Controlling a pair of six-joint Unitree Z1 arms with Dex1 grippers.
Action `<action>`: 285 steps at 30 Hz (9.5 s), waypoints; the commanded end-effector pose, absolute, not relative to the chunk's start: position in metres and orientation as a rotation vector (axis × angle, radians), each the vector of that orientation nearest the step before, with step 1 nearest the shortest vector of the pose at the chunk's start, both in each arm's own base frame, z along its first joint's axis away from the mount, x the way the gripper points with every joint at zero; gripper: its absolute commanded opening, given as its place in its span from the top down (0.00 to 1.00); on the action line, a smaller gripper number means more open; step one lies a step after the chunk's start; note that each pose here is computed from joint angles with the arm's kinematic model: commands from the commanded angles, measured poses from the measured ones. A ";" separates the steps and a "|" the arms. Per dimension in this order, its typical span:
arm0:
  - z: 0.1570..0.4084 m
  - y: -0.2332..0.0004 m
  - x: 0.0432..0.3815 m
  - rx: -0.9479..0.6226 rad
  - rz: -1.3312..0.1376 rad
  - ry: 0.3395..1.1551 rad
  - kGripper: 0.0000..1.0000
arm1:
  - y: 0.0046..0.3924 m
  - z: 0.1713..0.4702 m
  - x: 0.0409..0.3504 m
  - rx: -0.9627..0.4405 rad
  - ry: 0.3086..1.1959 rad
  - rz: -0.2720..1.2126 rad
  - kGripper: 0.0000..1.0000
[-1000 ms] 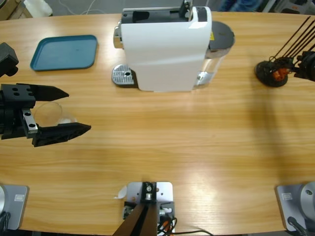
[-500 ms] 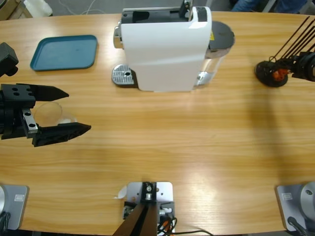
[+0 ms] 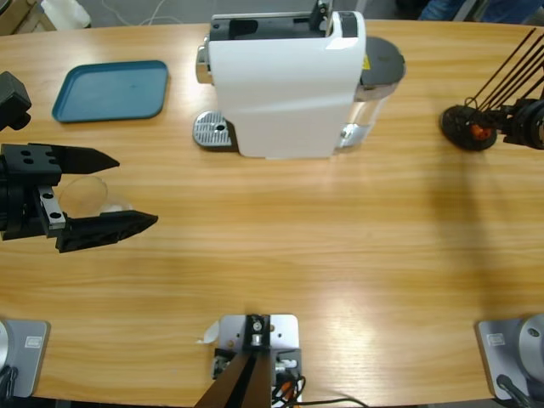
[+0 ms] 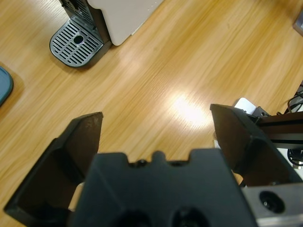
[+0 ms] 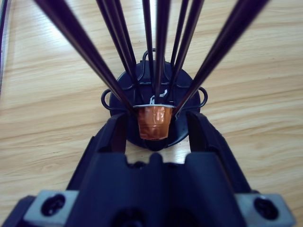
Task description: Pour coffee
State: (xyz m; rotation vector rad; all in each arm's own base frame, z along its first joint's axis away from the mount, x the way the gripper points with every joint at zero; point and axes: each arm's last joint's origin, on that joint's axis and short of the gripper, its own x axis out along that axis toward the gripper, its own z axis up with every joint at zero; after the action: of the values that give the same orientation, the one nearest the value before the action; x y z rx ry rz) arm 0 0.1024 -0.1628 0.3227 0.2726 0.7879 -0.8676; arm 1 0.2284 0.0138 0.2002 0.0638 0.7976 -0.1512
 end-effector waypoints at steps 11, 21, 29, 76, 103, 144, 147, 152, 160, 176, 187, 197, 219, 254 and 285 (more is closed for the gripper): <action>0.316 -0.159 0.101 0.275 -0.851 0.796 0.02 | 0.012 0.197 0.221 0.051 0.821 -0.145 0.62; 0.317 -0.159 0.100 0.273 -0.852 0.793 0.02 | 0.012 0.197 0.219 0.047 0.821 -0.140 0.84; 0.318 -0.157 0.099 0.268 -0.851 0.790 0.02 | 0.012 0.198 0.219 0.047 0.813 -0.141 0.86; 0.315 -0.157 0.099 0.262 -0.851 0.790 0.02 | 0.018 0.284 0.212 0.043 0.658 -0.102 1.00; 0.311 -0.163 0.102 0.254 -0.866 0.787 0.02 | 0.034 0.387 0.140 0.014 0.430 0.077 1.00; 0.327 -0.106 0.071 0.324 -0.866 0.733 0.02 | 0.277 0.369 0.317 -0.691 0.428 1.170 1.00; 0.326 -0.106 0.071 0.325 -0.865 0.735 0.02 | 0.274 0.370 0.322 -0.667 0.417 1.165 1.00; 0.325 -0.105 0.071 0.326 -0.864 0.737 0.02 | 0.273 0.367 0.319 -0.648 0.423 1.203 1.00; 0.324 -0.102 0.069 0.321 -0.865 0.732 0.02 | 0.267 0.344 0.317 -0.646 0.478 1.208 1.00; 0.322 -0.097 0.066 0.311 -0.862 0.728 0.02 | 0.268 0.335 0.324 -0.645 0.494 1.200 1.00; 0.317 -0.092 0.063 0.298 -0.848 0.736 0.02 | 0.259 0.326 0.325 -0.661 0.547 1.134 0.28; 0.319 -0.094 0.064 0.296 -0.849 0.732 0.02 | 0.253 0.349 0.310 -0.680 0.492 1.096 0.06; 0.350 -0.116 0.078 0.265 -0.859 0.684 0.00 | 0.170 0.394 0.153 0.124 0.509 0.284 1.00; 0.335 -0.108 0.078 0.272 -0.823 0.724 0.01 | 0.293 0.395 0.247 0.231 0.593 0.485 1.00; 0.331 -0.102 0.079 0.263 -0.795 0.737 0.01 | 0.351 0.282 0.266 0.127 0.909 0.594 1.00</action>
State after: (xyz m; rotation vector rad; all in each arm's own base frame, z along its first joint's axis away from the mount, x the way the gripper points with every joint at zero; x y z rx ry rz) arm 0 0.0800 -0.1060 0.3449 0.2468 0.6904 -0.8187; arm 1 0.2656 0.3149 0.3681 0.2436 0.6997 0.5637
